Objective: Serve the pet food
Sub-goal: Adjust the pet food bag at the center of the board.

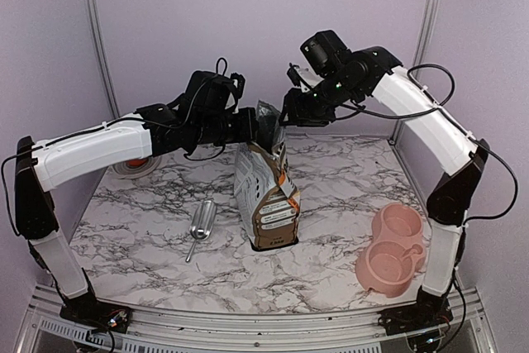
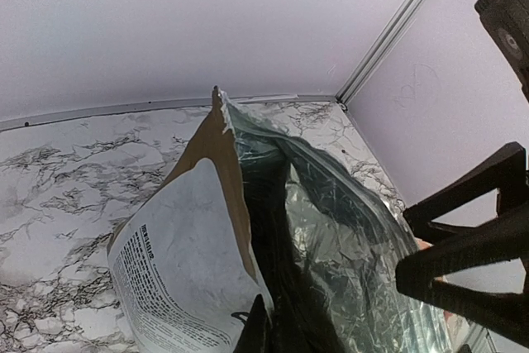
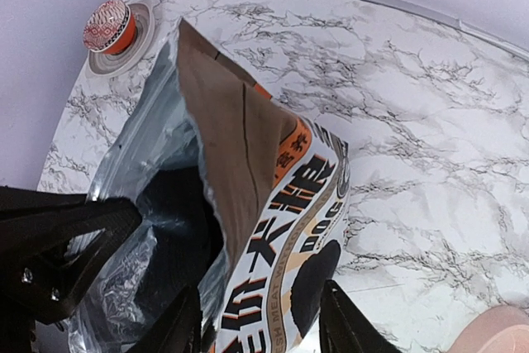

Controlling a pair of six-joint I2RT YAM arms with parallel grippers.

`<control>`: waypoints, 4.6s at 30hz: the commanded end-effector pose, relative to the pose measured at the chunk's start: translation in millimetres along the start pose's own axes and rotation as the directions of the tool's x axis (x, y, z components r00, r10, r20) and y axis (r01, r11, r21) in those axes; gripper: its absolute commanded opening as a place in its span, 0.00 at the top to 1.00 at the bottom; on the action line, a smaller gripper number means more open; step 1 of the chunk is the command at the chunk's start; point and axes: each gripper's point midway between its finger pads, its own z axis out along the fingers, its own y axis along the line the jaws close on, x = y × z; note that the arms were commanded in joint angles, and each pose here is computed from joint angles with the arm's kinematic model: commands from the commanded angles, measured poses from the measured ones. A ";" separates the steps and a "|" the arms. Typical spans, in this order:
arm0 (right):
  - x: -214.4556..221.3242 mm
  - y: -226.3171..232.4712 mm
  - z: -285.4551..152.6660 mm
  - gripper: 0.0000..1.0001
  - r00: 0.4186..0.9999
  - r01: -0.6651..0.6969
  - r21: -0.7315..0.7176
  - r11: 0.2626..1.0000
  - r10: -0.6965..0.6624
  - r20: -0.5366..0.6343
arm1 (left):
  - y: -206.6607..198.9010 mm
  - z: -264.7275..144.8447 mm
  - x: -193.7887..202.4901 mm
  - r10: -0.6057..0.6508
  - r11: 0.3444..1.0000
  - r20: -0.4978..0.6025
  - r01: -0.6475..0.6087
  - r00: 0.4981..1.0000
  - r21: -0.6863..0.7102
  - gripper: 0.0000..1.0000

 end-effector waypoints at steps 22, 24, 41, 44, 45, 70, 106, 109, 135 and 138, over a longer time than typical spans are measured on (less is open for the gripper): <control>-15.6 16.9 34.1 0.94 0.999 0.048 -0.116 0.992 -0.046 0.013 | -23.8 -28.7 -25.3 -0.043 0.997 -0.016 0.044 0.999 0.065 0.60; -17.2 18.1 31.1 0.94 0.998 0.058 -0.122 0.991 -0.055 0.024 | -23.5 -30.1 -19.7 -0.051 0.997 -0.051 0.054 0.997 0.057 0.59; -18.1 22.0 25.1 0.95 0.993 0.107 -0.152 0.983 -0.098 0.066 | 0.0 -5.5 28.5 -0.033 0.991 -0.221 0.003 0.975 -0.137 0.59; -18.2 21.2 22.2 0.95 0.992 0.115 -0.149 0.982 -0.105 0.075 | 1.6 1.6 32.5 -0.033 0.988 -0.237 -0.004 0.971 -0.154 0.63; -17.9 20.0 22.0 0.95 0.991 0.117 -0.144 0.983 -0.107 0.076 | 3.0 1.8 32.8 -0.034 0.987 -0.240 -0.006 0.970 -0.163 0.63; -21.2 12.1 29.1 0.95 0.985 0.153 -0.137 0.979 -0.141 0.094 | 14.8 -39.6 -6.6 -0.007 0.972 -0.157 -0.030 0.988 -0.233 0.43; -109.6 8.2 -38.3 1.00 0.904 0.201 -0.109 0.974 -0.141 0.402 | 63.1 -46.8 -117.7 0.271 0.898 -0.026 -0.262 0.962 -0.352 1.00; -118.9 0.5 -46.5 1.00 0.889 0.195 -0.080 0.977 -0.142 0.434 | 62.9 -63.3 -140.9 0.346 0.868 0.006 -0.317 0.938 -0.382 1.00; -105.4 15.2 -5.6 1.00 0.892 0.280 -0.192 0.941 -0.181 0.414 | 37.0 5.7 -108.1 0.528 0.833 -0.060 -0.531 0.847 -0.156 0.28; -106.0 14.5 -6.4 1.00 0.888 0.285 -0.186 0.940 -0.186 0.421 | 43.0 22.3 -105.6 0.569 0.810 -0.075 -0.573 0.819 -0.120 0.28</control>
